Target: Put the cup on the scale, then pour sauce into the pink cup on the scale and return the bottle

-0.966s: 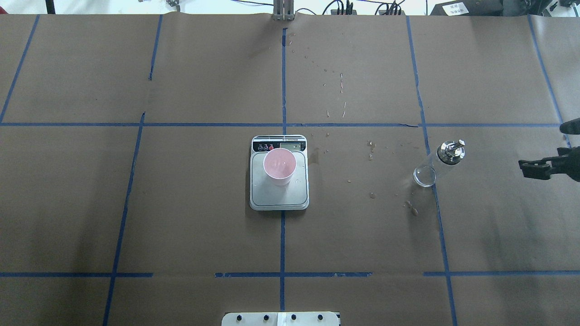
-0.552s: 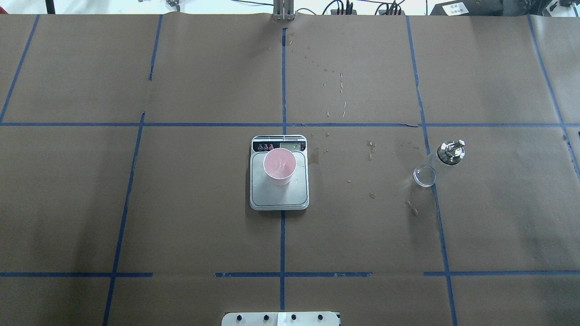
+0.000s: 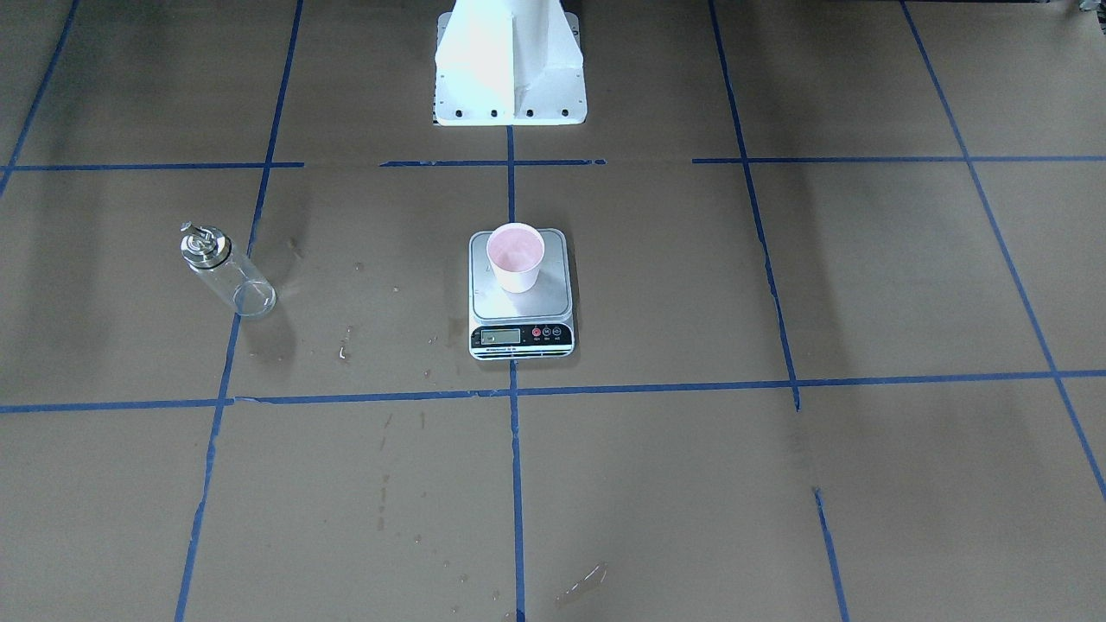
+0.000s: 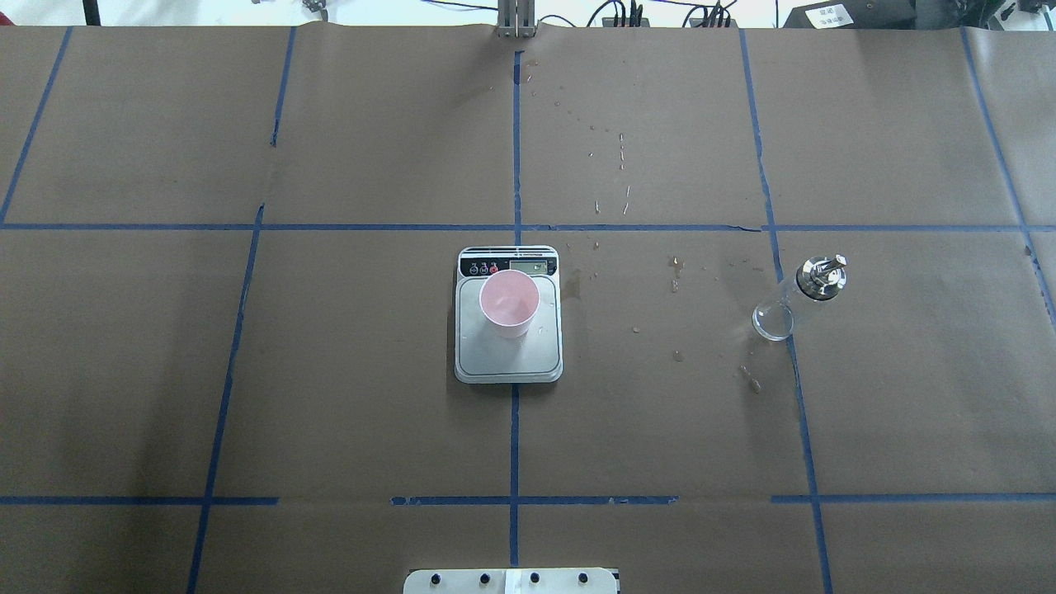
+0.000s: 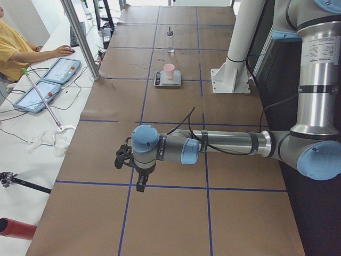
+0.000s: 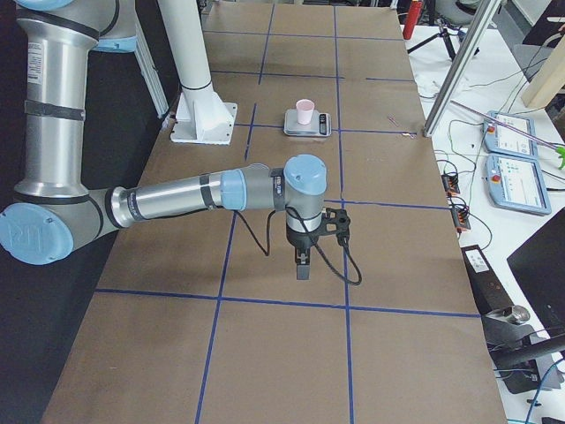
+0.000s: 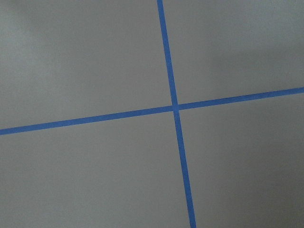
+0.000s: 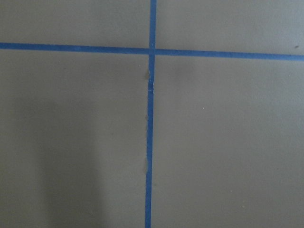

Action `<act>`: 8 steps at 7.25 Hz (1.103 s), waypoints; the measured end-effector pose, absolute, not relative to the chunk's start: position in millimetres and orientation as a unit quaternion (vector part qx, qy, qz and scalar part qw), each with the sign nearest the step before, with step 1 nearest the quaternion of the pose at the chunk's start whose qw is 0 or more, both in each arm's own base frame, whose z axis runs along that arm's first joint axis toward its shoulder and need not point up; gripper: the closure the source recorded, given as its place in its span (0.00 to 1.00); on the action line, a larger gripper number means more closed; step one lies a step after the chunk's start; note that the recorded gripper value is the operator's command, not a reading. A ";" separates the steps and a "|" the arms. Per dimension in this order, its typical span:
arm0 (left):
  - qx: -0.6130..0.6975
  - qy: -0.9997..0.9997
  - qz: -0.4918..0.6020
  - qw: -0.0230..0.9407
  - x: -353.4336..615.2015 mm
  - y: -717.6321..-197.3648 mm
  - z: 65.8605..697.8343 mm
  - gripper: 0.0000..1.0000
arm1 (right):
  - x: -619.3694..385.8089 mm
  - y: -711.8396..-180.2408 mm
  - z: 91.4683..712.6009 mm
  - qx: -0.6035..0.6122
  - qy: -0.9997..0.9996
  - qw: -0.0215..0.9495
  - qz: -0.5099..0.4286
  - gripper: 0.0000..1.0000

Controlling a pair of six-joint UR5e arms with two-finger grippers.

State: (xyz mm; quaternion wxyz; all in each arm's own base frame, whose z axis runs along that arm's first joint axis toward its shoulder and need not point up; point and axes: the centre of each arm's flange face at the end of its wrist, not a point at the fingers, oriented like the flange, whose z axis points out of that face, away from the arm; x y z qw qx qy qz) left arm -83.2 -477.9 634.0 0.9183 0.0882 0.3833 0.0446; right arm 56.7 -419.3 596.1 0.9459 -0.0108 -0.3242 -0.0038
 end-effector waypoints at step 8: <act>0.073 0.383 0.038 0.920 -83.0 -473.7 652.7 0.00 | 54.9 -415.9 620.6 -0.015 -0.326 0.945 -0.009 0.00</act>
